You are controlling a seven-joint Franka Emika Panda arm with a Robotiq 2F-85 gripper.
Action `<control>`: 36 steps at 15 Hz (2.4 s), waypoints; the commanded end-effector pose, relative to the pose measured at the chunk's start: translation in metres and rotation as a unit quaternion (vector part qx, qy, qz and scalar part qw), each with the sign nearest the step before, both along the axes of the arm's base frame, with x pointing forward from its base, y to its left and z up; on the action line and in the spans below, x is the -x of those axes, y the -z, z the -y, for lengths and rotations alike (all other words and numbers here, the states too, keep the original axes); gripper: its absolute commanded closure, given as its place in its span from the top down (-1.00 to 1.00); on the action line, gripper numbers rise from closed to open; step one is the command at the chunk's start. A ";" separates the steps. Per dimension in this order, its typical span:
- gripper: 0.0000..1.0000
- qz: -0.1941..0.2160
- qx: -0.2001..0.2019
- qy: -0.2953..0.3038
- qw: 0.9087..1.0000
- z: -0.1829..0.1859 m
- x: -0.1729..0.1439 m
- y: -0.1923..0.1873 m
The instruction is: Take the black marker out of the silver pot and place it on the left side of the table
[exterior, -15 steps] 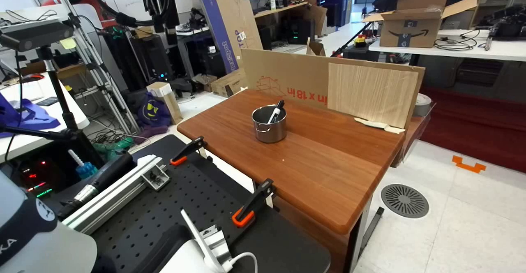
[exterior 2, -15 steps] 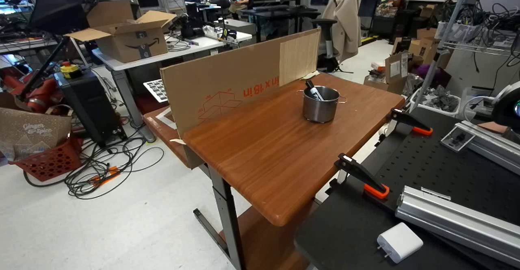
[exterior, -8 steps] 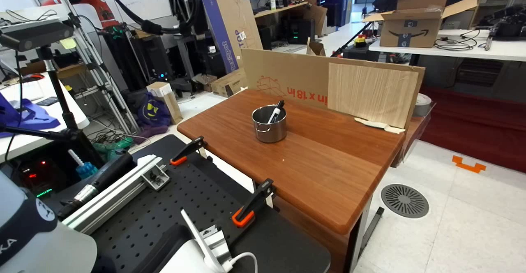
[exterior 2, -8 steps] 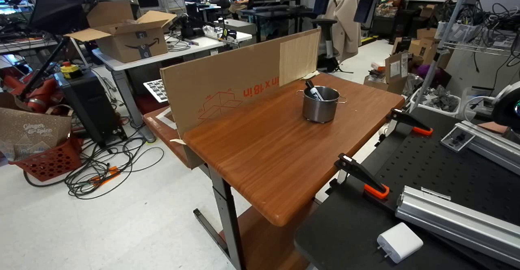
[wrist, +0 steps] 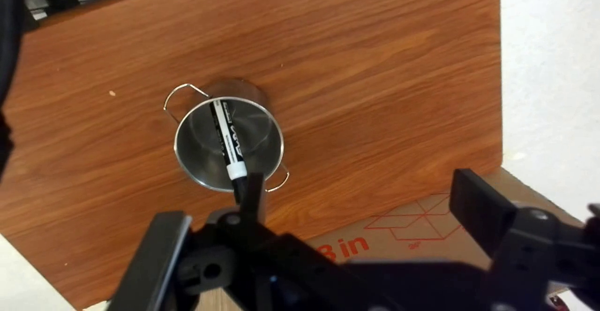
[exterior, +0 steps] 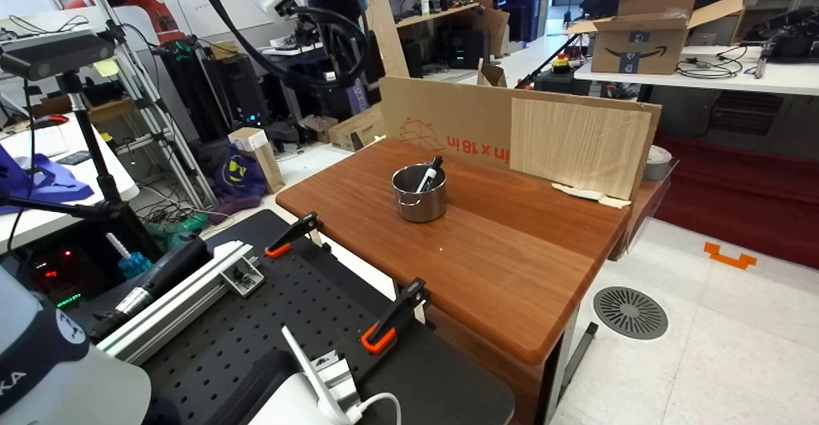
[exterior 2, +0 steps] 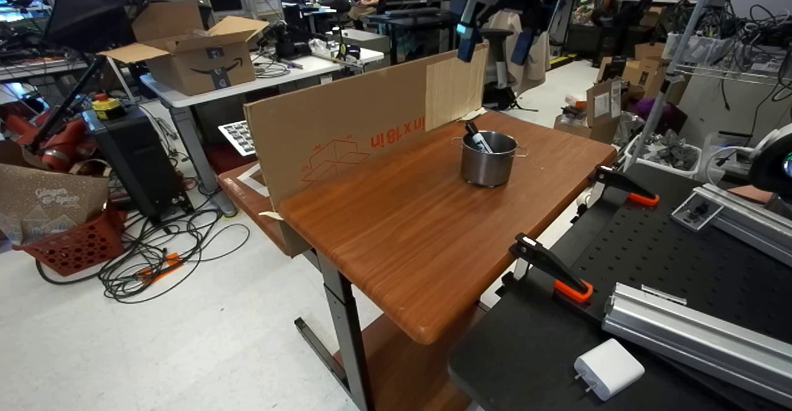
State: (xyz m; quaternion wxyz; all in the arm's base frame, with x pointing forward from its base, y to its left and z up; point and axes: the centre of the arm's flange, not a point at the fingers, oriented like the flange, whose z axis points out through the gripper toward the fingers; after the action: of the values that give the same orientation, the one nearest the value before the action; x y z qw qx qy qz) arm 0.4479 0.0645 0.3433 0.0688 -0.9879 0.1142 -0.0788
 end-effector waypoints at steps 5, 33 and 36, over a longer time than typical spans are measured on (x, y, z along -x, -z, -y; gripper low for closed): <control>1.00 0.000 0.025 0.005 1.000 0.027 -0.051 0.052; -0.93 -0.065 0.026 0.021 0.997 0.068 -0.105 0.118; -0.90 -0.056 0.020 0.021 0.998 0.070 -0.100 0.105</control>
State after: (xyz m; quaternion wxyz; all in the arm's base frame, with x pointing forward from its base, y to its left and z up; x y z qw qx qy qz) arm 0.5524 -0.0007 0.2227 0.0349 -0.9882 0.1456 -0.0313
